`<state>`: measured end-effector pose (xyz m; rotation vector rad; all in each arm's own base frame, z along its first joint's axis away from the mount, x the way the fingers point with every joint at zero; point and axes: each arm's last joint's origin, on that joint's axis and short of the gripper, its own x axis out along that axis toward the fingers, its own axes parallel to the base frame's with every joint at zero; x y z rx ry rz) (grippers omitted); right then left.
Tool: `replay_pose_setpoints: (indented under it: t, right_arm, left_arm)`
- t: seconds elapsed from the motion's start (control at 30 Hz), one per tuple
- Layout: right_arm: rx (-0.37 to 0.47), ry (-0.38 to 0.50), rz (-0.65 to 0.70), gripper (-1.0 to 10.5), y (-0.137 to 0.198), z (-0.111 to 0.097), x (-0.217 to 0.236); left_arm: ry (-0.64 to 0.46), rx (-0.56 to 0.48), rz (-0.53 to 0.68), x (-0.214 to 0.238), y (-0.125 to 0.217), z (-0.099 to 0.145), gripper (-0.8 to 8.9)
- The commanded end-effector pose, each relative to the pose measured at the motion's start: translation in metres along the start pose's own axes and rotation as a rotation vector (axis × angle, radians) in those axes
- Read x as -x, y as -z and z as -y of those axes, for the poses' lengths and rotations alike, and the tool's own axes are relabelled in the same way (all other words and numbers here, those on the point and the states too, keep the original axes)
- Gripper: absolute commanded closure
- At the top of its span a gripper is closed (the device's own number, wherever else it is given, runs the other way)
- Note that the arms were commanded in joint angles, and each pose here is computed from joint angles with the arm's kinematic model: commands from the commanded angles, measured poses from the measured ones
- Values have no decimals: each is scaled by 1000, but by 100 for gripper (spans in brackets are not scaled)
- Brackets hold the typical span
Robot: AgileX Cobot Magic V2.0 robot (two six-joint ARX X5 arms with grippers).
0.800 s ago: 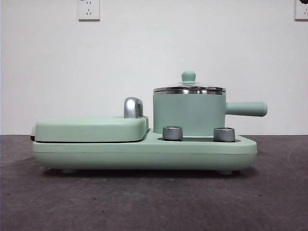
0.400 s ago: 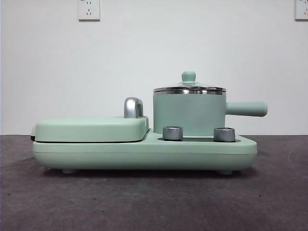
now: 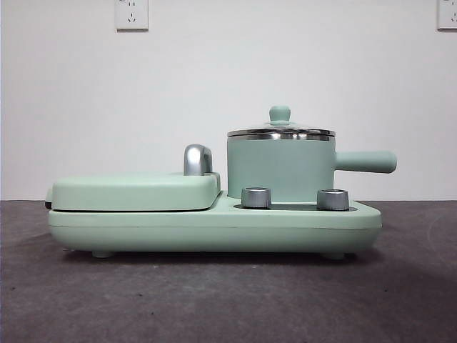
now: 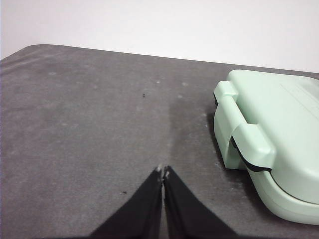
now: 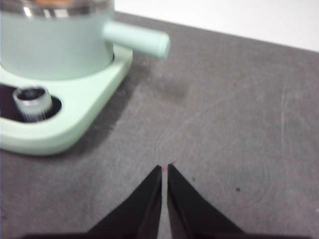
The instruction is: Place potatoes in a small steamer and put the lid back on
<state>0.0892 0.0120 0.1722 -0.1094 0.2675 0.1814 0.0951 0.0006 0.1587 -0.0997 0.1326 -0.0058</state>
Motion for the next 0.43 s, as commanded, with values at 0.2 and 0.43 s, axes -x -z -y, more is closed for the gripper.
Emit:
replay_pose_setpoints:
  t: [0.2, 0.43]
  right_arm:
    - [-34, 20, 124, 930, 18, 0, -11]
    - [-36, 26, 159, 930, 15, 1, -11]
  left_arm:
    - [-4, -2, -6, -2, 5, -1, 808]
    - [-3, -3, 1, -2, 4, -1, 808]
